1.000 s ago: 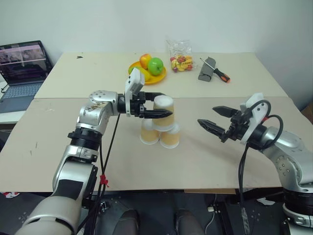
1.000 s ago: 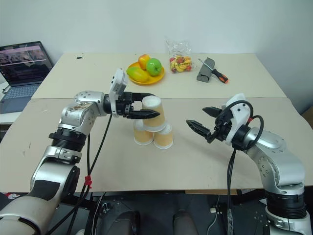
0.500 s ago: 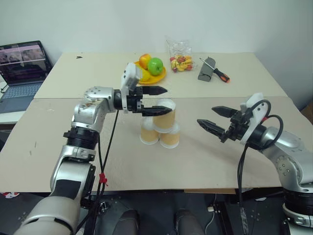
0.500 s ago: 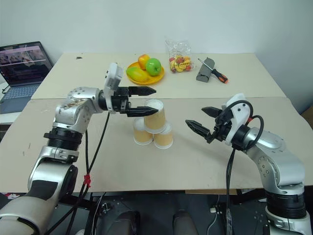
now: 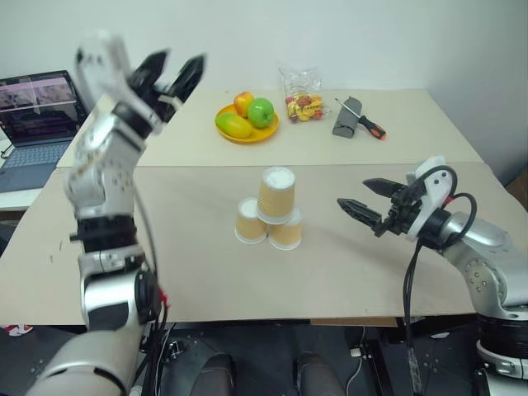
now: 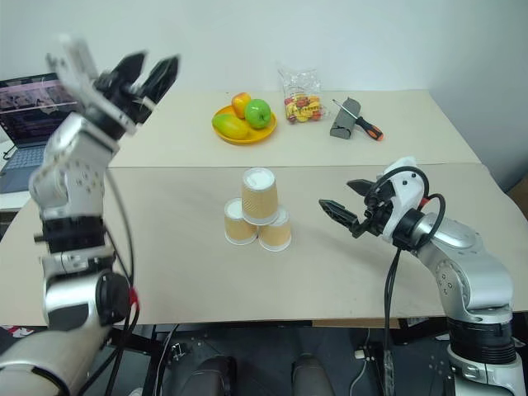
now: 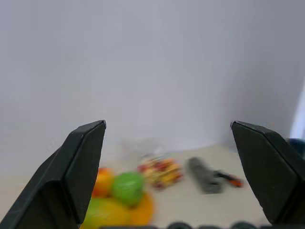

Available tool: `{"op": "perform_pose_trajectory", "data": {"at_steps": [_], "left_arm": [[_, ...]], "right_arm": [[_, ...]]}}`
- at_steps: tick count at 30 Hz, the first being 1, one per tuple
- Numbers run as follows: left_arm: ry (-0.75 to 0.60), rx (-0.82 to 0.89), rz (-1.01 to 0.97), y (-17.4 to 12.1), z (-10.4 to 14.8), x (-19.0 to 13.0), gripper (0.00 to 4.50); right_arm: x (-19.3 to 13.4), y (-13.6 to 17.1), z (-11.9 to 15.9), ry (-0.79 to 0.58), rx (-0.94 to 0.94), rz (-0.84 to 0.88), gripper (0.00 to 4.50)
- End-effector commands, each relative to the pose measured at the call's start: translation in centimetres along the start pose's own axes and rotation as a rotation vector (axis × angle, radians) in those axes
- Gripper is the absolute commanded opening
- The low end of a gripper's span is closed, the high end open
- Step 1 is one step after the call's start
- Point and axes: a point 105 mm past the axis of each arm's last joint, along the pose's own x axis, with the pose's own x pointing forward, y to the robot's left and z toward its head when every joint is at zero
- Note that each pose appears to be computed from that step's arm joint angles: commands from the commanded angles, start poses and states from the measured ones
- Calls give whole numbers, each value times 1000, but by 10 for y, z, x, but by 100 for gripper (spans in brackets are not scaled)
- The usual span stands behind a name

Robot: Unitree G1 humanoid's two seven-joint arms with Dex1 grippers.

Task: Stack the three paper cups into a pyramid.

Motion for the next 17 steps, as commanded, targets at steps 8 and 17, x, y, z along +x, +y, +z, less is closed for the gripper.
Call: {"op": "perform_pose_trajectory", "data": {"at_steps": [8, 17], "left_arm": [[197, 245, 566, 99, -70, -124, 447], [142, 231, 662, 114, -61, -149, 447]], "right_arm": [[-17, -90, -46, 136, -38, -543, 450], [2, -87, -59, 126, -3, -506, 450]]}}
